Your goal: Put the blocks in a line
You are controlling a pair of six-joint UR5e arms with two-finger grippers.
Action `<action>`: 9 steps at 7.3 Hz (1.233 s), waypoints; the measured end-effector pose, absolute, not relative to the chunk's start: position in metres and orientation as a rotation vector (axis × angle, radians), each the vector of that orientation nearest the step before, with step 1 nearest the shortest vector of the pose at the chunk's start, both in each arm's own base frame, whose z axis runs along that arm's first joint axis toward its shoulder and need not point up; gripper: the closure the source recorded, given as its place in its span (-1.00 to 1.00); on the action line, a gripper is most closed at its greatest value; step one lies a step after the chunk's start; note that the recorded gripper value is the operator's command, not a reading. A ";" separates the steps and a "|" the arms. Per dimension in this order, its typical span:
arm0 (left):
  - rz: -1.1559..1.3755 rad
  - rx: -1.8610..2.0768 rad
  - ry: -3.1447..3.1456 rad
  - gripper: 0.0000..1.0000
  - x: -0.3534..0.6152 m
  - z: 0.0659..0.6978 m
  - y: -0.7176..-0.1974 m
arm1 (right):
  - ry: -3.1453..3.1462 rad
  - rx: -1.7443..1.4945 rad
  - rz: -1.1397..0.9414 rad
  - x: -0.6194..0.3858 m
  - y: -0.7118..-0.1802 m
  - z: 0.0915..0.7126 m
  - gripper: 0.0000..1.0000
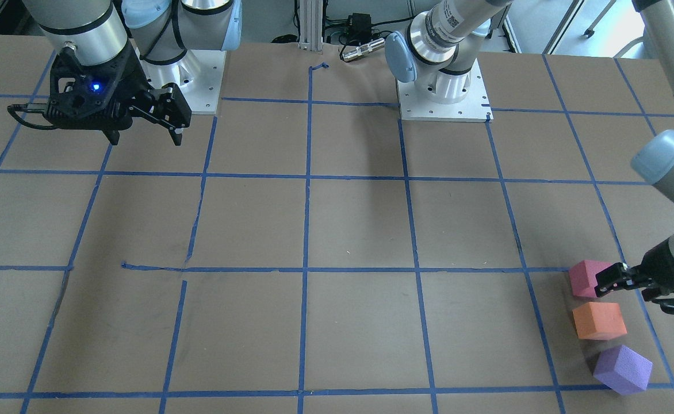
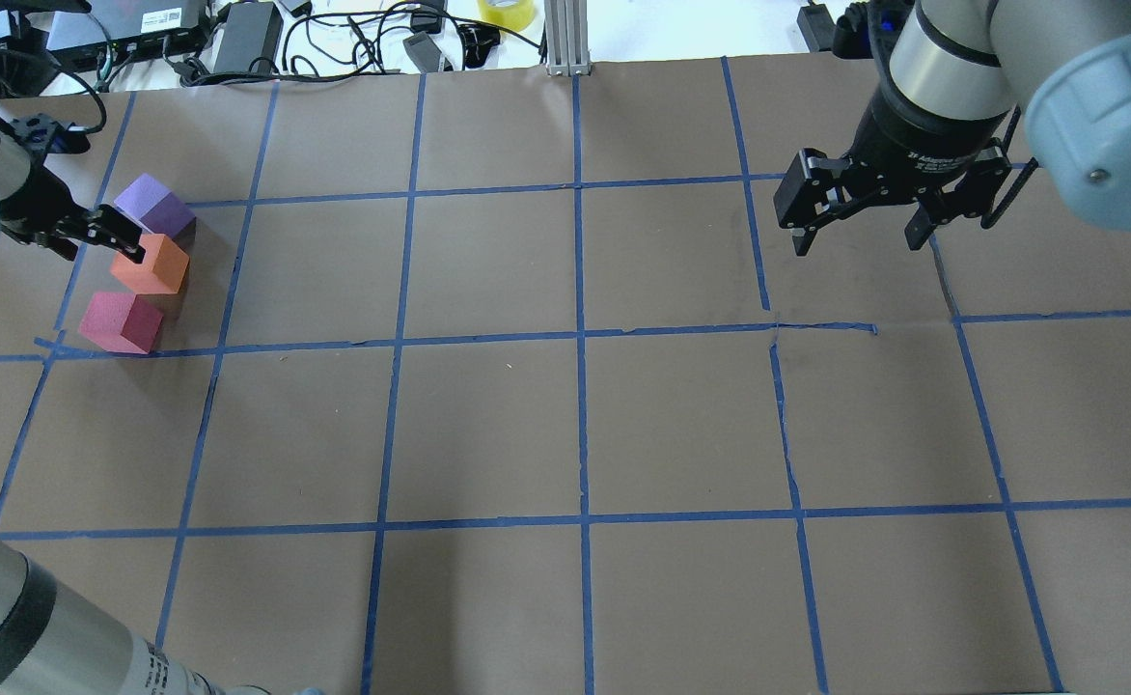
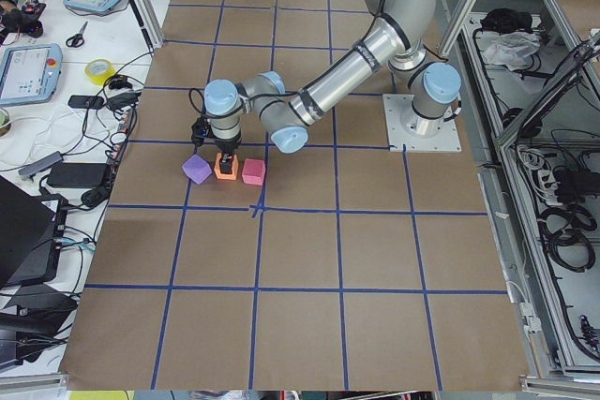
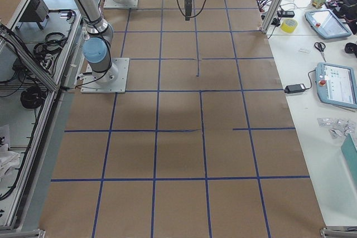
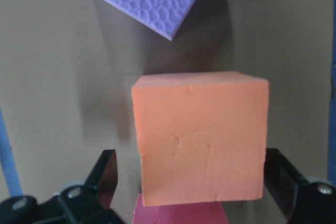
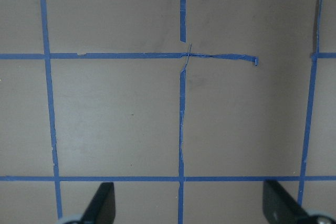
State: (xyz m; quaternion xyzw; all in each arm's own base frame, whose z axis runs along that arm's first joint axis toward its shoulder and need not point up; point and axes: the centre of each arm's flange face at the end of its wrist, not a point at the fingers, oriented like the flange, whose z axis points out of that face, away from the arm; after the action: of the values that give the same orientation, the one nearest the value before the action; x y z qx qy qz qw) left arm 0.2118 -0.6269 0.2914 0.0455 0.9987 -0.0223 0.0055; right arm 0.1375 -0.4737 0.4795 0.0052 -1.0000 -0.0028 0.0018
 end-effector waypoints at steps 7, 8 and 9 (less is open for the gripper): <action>-0.225 0.175 3.121 -1.00 -0.028 0.548 -0.523 | -3.150 0.019 -0.005 0.139 -0.473 0.481 -1.00; -0.272 0.032 3.131 -1.00 -0.044 0.547 -0.525 | -3.151 0.022 -0.003 0.140 -0.472 0.482 -1.00; -0.289 -0.033 3.134 -1.00 -0.058 0.546 -0.524 | -3.151 0.025 -0.002 0.141 -0.471 0.482 -1.00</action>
State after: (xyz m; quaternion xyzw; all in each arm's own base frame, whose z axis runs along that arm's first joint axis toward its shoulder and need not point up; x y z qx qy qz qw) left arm -0.0581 -0.5243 0.5457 -0.0105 0.9957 -0.0920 -0.0029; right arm 0.1412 -0.4712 0.4823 0.0081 -1.0000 -0.0006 -0.0049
